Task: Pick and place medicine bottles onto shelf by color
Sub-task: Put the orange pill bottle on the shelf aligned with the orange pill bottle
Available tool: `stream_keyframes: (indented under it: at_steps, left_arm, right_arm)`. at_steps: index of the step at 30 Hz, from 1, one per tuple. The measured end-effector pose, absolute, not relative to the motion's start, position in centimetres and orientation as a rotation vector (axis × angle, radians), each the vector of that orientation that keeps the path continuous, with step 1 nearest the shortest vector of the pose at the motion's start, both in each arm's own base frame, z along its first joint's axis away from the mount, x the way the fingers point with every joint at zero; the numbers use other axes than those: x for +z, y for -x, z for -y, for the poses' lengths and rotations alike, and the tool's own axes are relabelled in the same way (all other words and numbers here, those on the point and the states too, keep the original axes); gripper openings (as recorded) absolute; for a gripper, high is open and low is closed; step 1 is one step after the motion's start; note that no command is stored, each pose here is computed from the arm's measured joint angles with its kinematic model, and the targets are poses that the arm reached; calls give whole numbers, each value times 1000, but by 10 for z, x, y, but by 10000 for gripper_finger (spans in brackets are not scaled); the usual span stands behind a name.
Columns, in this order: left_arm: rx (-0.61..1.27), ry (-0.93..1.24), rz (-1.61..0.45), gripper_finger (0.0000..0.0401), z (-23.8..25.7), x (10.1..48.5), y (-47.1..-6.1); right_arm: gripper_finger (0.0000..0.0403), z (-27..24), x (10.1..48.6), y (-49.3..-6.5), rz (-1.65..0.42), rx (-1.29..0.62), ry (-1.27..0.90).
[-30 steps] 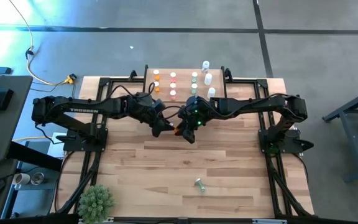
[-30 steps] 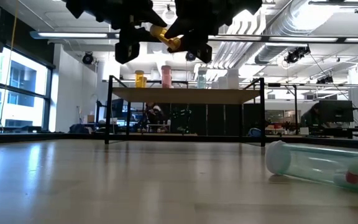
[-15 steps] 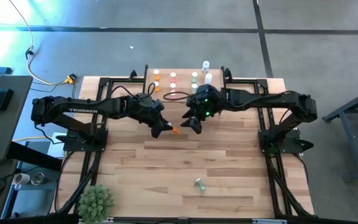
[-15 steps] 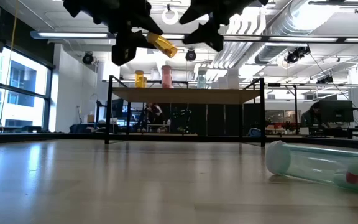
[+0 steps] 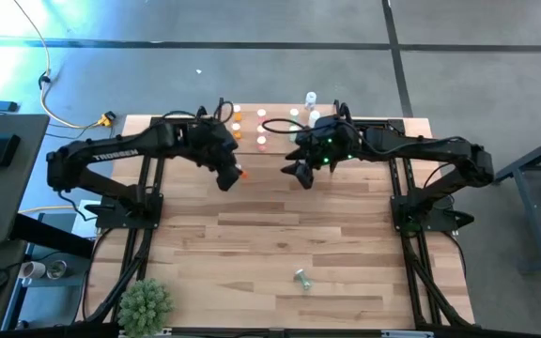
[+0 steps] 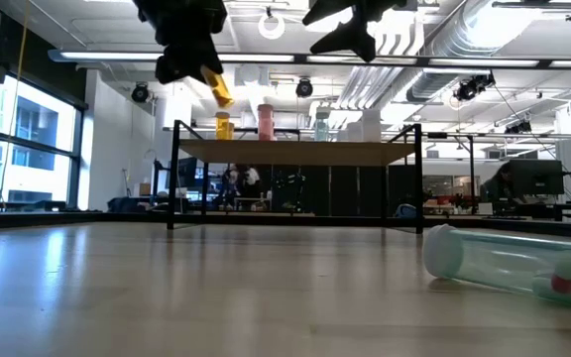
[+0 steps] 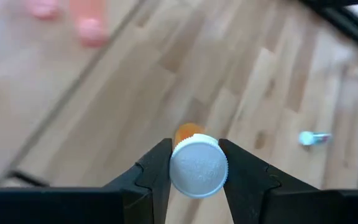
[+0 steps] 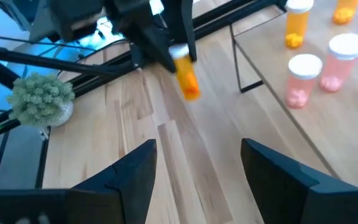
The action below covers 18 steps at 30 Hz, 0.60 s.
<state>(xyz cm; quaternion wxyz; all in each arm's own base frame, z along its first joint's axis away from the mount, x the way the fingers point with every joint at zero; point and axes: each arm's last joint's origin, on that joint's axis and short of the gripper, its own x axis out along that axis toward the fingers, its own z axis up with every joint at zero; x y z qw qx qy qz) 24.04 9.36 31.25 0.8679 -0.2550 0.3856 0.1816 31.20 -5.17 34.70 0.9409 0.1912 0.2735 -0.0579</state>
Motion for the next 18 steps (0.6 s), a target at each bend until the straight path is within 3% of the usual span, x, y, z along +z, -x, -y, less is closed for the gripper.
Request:
stream_keyframes:
  at_steps: [12, 18]
  left_arm:
    - [550, 420, -864, 113, -118, 360, -212]
    - [603, 401, -867, 113, -123, 377, -202]
  right_arm:
    - [225, 60, 348, -309, -549, -185, -404]
    - [225, 77, 348, -305, -521, -321, -480]
